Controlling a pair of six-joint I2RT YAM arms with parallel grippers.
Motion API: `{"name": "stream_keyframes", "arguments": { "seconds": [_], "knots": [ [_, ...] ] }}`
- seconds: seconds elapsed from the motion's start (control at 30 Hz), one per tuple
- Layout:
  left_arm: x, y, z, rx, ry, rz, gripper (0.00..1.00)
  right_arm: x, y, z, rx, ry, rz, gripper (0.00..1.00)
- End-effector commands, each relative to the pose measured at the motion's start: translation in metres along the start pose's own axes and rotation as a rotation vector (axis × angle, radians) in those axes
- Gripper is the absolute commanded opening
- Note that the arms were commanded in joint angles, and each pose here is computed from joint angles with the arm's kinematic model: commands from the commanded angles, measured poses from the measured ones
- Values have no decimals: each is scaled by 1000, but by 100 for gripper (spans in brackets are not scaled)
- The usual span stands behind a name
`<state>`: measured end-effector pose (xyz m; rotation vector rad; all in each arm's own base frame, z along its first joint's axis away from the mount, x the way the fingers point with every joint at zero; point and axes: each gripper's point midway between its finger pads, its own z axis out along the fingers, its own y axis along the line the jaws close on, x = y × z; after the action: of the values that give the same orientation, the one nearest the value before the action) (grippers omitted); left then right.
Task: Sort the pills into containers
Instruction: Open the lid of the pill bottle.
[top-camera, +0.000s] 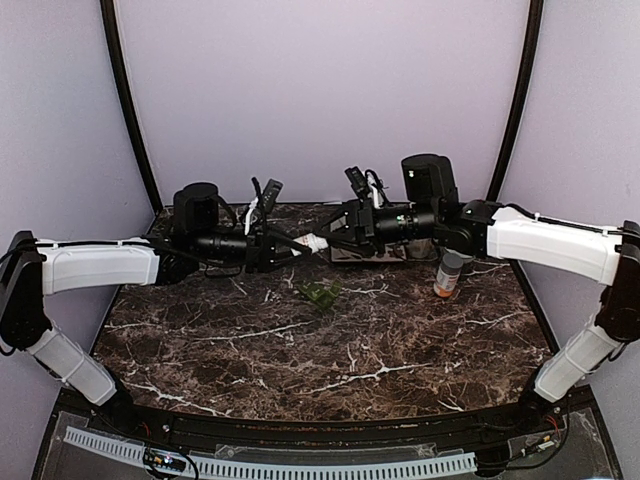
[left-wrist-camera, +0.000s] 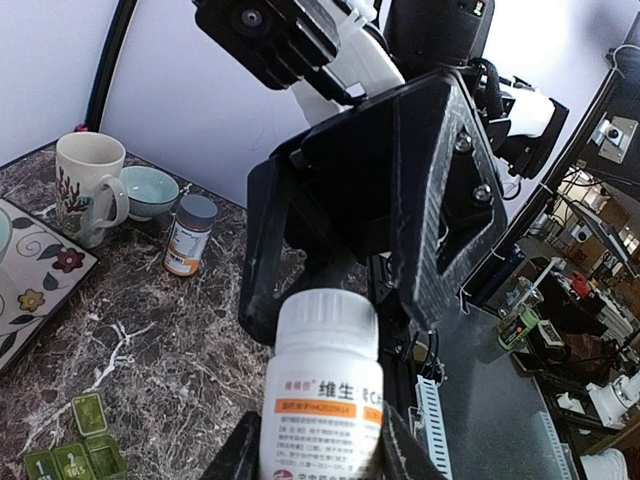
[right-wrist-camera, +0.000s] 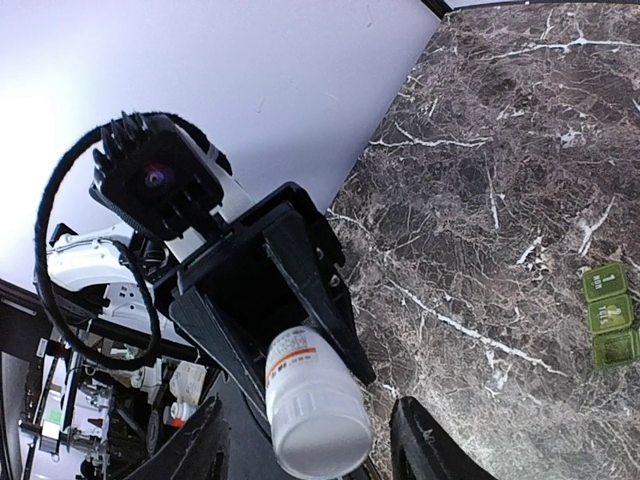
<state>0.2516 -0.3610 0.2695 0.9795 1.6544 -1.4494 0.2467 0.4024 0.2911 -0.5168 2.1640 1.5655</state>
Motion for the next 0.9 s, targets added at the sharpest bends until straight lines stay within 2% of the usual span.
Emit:
{"name": "stream_keyframes", "arguments": {
  "seconds": [0.0, 0.2, 0.67, 0.8, 0.87],
  "knots": [
    [-8, -12, -3, -2, -9, 74, 0, -14, 13, 0, -33, -28, -5, 54],
    [-9, -12, -3, -11, -10, 89, 0, -12, 9, 5, -28, -9, 3, 43],
    [-12, -11, -4, -25, -22, 97, 0, -5, 4, 3, -10, 3, 12, 36],
    [-12, -11, -4, -31, -24, 97, 0, -4, 5, 3, -15, 7, 5, 25],
    [-12, -12, -5, -27, -26, 93, 0, -3, 6, 3, -14, 14, -8, 15]
  ]
}}
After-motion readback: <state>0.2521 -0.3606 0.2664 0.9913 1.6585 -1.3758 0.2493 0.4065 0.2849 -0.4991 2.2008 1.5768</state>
